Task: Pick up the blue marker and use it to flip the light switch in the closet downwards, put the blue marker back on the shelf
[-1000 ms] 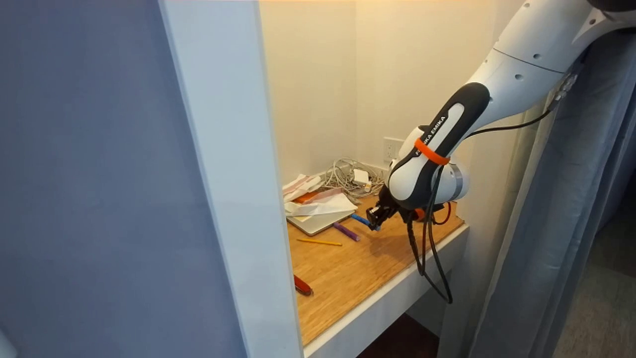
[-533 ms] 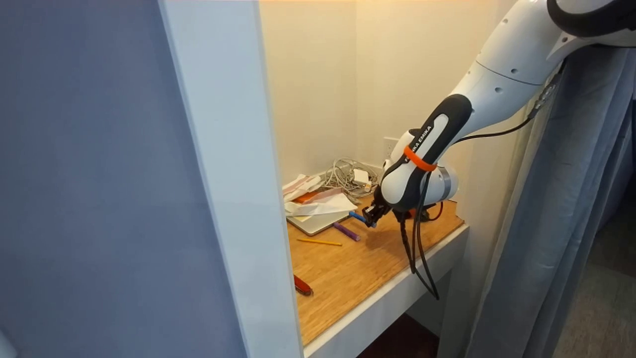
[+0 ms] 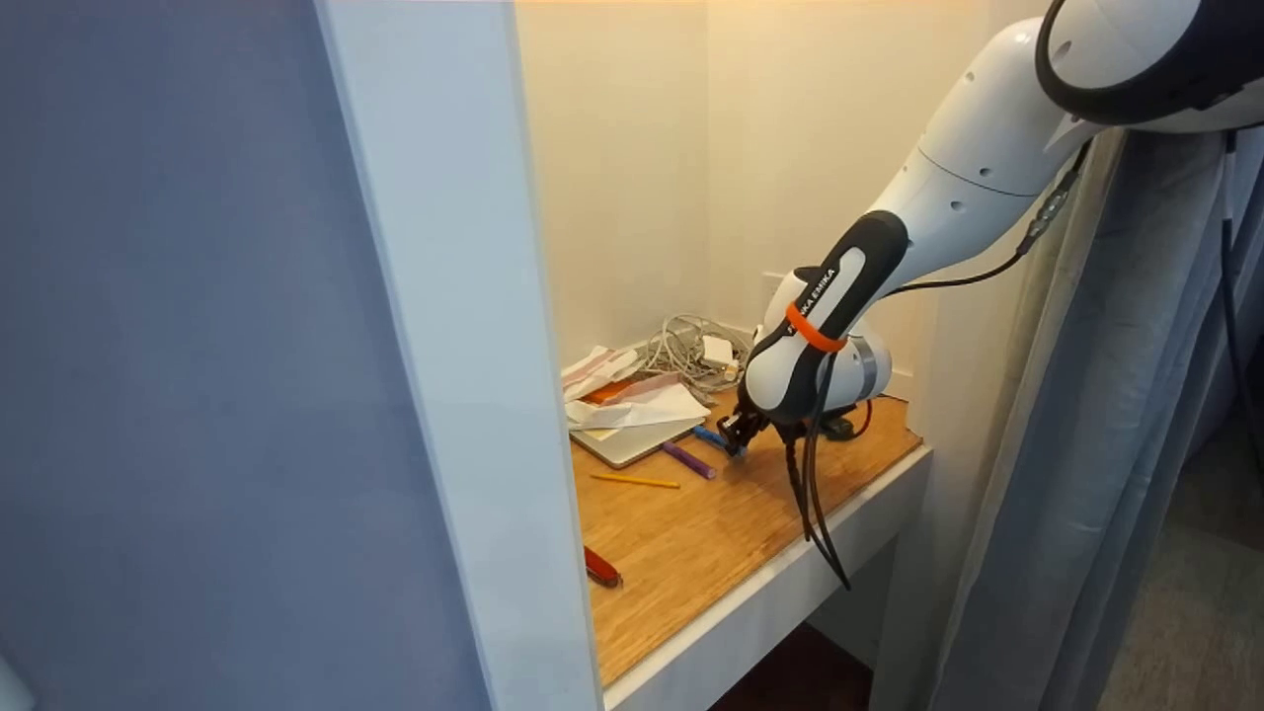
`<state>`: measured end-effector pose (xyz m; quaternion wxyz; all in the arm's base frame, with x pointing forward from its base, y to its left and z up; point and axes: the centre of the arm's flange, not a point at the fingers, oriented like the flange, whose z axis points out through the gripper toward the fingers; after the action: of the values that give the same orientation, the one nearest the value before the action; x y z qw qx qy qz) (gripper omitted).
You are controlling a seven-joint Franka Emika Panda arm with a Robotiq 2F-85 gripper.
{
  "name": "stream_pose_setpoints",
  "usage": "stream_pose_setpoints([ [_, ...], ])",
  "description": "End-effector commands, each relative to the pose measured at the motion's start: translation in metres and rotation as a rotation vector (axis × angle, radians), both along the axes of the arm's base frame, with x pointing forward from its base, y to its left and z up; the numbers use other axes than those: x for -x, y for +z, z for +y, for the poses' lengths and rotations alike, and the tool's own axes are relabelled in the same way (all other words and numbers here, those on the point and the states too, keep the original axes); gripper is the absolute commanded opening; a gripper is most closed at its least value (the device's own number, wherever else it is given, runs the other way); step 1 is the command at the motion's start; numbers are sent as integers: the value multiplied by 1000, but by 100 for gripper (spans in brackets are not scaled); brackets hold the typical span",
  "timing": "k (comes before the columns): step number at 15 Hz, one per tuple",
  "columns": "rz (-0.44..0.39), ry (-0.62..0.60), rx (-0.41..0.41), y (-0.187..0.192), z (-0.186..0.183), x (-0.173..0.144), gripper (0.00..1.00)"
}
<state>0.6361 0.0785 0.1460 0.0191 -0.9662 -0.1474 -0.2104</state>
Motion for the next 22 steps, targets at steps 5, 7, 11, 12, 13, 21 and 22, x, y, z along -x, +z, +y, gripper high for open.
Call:
stream_pose_setpoints([
  [5, 8, 28, 5, -8, 9, -15, 29],
  [7, 4, 30, 10, -5, 8, -14, 53],
  [11, -26, 32, 16, 18, 8, 2, 81],
  [12, -34, 38, 21, 25, 9, 6, 88],
  [13, -19, 36, 40, 31, 10, 11, 96],
  [21, 69, 38, 129, 94, 18, 89, 100],
  [22, 59, 35, 130, 102, 23, 91, 100],
])
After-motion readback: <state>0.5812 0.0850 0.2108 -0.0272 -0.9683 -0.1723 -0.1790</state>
